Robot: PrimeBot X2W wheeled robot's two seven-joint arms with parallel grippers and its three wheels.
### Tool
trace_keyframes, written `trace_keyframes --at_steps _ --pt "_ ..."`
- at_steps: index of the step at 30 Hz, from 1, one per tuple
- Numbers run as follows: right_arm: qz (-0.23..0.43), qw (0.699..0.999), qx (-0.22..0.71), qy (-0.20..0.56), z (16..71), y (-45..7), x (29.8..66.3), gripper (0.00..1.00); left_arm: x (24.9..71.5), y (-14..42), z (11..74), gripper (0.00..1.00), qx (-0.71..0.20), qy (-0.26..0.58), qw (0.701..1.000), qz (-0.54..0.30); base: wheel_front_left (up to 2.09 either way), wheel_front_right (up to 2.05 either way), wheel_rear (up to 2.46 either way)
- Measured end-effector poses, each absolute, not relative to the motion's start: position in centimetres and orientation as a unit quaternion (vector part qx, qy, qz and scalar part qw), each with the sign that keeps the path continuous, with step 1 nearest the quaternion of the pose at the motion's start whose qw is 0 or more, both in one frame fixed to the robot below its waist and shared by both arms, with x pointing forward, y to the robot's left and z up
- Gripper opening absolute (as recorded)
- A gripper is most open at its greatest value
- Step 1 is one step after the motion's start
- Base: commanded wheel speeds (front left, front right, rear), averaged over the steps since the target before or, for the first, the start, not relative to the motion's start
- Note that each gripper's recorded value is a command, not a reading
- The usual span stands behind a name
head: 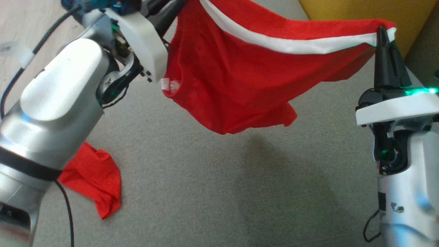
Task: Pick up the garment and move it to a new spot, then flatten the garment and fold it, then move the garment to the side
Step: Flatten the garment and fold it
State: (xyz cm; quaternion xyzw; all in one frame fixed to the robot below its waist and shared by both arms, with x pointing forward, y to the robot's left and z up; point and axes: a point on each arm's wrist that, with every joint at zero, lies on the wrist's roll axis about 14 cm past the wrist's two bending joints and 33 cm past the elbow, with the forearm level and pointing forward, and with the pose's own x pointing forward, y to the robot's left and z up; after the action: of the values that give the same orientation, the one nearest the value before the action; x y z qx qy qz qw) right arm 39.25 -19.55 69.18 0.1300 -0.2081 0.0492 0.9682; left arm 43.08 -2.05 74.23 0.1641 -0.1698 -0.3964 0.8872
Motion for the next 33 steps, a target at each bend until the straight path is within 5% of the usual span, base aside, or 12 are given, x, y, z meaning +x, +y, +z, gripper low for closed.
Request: trace_keyframes --at_steps 12,18,26,33 --pt "0.049 0.983 0.124 -0.123 65.4 -19.3 42.9 0.00 47.1 0.3 66.3 0.00 0.068 -0.037 0.926 -0.370 0.00 0.00 0.00" --pt "0.055 0.987 0.096 -0.120 67.6 -18.8 50.9 0.00 53.9 1.8 65.5 0.00 0.053 -0.026 0.941 -0.334 0.00 0.00 0.00" --pt "0.036 0.982 0.047 -0.181 71.5 -19.4 61.8 0.00 64.9 3.5 69.8 0.00 0.021 -0.145 0.955 -0.259 0.00 0.00 0.00" --pt "0.013 0.993 0.064 -0.102 62.0 -20.1 66.7 0.00 69.1 2.6 62.7 0.00 -0.038 -0.111 0.963 -0.242 0.00 0.00 0.00"
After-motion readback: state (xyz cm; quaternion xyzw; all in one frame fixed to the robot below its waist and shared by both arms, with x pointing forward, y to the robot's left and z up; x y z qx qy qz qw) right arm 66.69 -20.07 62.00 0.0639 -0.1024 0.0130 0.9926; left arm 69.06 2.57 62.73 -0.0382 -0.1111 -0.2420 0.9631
